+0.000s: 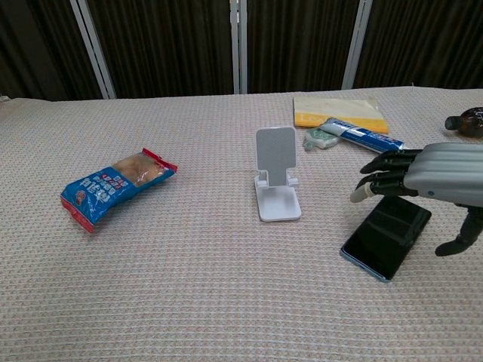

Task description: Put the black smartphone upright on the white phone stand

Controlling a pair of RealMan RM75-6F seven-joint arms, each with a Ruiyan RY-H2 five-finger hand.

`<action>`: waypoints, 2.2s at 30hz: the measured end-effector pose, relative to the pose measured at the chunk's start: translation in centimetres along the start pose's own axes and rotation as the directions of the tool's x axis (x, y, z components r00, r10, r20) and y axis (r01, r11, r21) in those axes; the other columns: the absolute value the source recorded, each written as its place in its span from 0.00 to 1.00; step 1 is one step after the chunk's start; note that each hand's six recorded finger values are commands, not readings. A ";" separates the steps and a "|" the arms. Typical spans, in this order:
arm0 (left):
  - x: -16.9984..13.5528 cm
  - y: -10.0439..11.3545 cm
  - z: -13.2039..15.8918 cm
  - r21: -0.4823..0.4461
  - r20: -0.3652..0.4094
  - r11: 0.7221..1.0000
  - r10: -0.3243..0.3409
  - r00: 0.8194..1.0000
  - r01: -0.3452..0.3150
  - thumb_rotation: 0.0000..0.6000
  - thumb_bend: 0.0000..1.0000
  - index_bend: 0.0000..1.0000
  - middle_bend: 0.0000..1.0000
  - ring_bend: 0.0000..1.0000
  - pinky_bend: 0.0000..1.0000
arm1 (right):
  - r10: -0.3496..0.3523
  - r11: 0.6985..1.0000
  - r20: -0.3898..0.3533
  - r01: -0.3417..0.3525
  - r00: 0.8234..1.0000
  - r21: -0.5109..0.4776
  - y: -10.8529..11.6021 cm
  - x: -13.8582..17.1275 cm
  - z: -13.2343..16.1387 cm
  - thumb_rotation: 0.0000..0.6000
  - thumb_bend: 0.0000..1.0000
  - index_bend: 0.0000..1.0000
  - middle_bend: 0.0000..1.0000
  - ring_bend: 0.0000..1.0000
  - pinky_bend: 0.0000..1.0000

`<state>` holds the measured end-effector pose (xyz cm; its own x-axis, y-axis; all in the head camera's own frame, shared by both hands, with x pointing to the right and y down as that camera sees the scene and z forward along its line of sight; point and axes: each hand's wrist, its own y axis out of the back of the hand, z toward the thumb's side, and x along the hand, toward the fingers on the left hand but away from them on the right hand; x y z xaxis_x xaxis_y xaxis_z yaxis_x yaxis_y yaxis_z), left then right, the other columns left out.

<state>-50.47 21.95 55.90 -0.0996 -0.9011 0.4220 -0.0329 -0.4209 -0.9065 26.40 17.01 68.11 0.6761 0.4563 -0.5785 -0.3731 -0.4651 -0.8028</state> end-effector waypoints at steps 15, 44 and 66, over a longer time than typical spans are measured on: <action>0.5 -0.9 -0.3 0.025 -0.020 1.000 -0.018 1.000 0.018 1.00 0.00 0.00 0.00 0.00 0.00 | 0.016 0.997 -0.078 -0.010 0.997 0.075 -2.2 -2.0 0.3 1.00 0.00 0.22 0.20 0.10 0.13; 0.6 -1.2 0.2 0.022 -0.014 0.999 -0.028 1.000 0.028 1.00 0.00 0.00 0.00 0.00 0.00 | -0.124 0.985 -0.129 0.137 0.984 0.100 -1.4 -1.8 -0.7 1.00 0.17 0.49 0.51 0.41 0.23; 0.2 -0.3 0.3 -0.020 0.018 1.000 -0.023 1.000 0.024 1.00 0.00 0.00 0.00 0.00 0.00 | -0.417 0.582 -0.181 0.415 0.891 0.700 12.0 -3.5 1.1 1.00 0.17 0.51 0.50 0.41 0.23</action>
<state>-50.19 21.90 56.30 -0.0804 -0.8928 0.4432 -0.0547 -0.4401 -0.8963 18.90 10.66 60.36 0.8729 0.4627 -0.1547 -0.3814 0.4494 -0.8078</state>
